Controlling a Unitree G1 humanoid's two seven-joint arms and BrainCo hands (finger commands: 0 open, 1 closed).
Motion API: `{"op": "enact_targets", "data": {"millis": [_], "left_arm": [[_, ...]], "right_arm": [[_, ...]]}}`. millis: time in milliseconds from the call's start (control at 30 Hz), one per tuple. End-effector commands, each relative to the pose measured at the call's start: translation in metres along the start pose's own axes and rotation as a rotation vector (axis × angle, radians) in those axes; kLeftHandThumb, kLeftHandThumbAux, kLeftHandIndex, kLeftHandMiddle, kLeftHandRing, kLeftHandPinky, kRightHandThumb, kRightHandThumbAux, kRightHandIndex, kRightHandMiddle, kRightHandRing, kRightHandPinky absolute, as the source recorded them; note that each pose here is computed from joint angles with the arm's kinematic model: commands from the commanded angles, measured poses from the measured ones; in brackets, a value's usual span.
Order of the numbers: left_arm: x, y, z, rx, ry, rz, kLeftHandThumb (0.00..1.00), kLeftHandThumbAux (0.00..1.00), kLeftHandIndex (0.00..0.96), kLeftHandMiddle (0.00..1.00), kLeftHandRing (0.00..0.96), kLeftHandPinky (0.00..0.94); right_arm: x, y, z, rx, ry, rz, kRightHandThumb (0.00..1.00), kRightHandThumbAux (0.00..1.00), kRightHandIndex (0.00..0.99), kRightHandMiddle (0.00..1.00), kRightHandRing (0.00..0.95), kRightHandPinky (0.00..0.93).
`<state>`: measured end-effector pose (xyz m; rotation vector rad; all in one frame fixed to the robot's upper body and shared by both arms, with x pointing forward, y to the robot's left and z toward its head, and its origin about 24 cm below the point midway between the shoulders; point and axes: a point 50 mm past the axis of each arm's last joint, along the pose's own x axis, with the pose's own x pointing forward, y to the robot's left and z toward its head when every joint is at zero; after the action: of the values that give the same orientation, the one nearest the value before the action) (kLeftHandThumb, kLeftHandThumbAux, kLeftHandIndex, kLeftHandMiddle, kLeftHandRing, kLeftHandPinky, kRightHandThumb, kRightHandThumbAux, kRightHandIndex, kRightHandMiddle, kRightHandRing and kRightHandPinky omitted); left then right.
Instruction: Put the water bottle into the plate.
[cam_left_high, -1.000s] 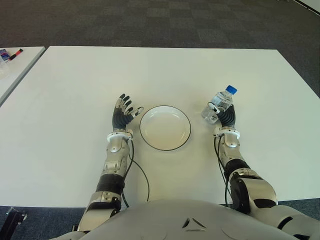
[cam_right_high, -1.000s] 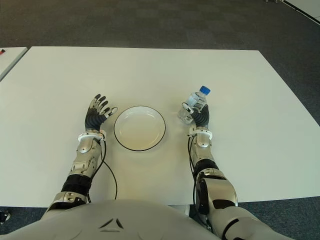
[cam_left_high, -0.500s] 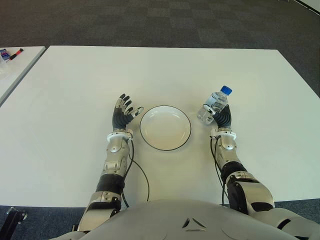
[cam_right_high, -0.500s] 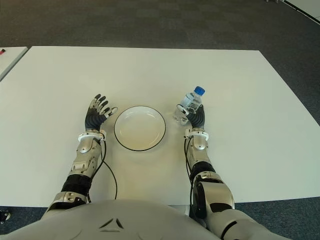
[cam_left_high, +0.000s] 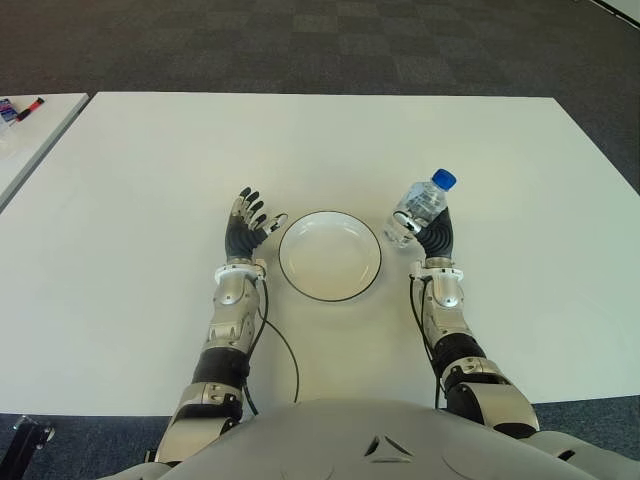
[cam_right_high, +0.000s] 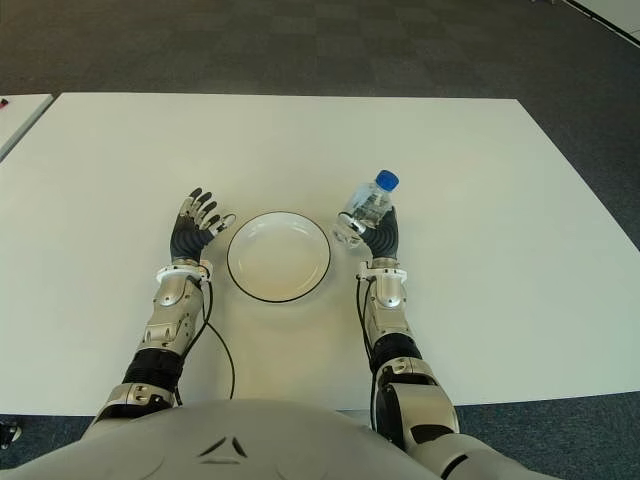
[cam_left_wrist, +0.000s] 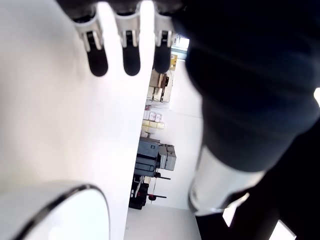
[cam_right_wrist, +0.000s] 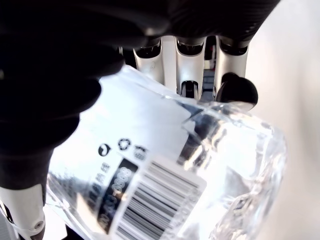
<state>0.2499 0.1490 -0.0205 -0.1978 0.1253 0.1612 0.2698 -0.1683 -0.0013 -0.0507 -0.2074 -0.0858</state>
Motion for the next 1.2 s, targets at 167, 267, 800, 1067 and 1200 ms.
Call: {"op": "enact_targets", "data": {"millis": [167,267,800,1067,1200], "left_arm": [[-0.001,-0.010,-0.004,-0.034,0.012,-0.002,0.000,0.923,0.106,0.134,0.137,0.181],[-0.001,-0.011,-0.004,-0.039,0.011,-0.001,0.000,0.933,0.110,0.139,0.141,0.183],[-0.001,-0.012,-0.004,-0.048,0.011,-0.004,0.000,0.948,0.116,0.143,0.145,0.185],[-0.001,-0.013,-0.005,-0.057,0.016,-0.005,0.000,0.955,0.121,0.148,0.148,0.186],[-0.001,-0.013,-0.005,-0.057,0.015,-0.005,0.000,0.954,0.121,0.148,0.148,0.186]], "right_arm": [[-0.006,0.016,0.029,-0.001,-0.151,0.069,0.955,0.655,0.392,0.515,0.518,0.862],[-0.010,0.021,0.036,-0.011,-0.178,0.097,0.955,0.656,0.391,0.514,0.519,0.864],[-0.025,0.037,0.074,0.021,-0.192,0.323,0.955,0.656,0.391,0.510,0.518,0.854],[-0.027,0.045,0.080,0.029,-0.231,0.341,0.954,0.656,0.390,0.508,0.520,0.854],[-0.028,0.048,0.082,0.031,-0.255,0.339,0.954,0.656,0.390,0.507,0.525,0.860]]}}
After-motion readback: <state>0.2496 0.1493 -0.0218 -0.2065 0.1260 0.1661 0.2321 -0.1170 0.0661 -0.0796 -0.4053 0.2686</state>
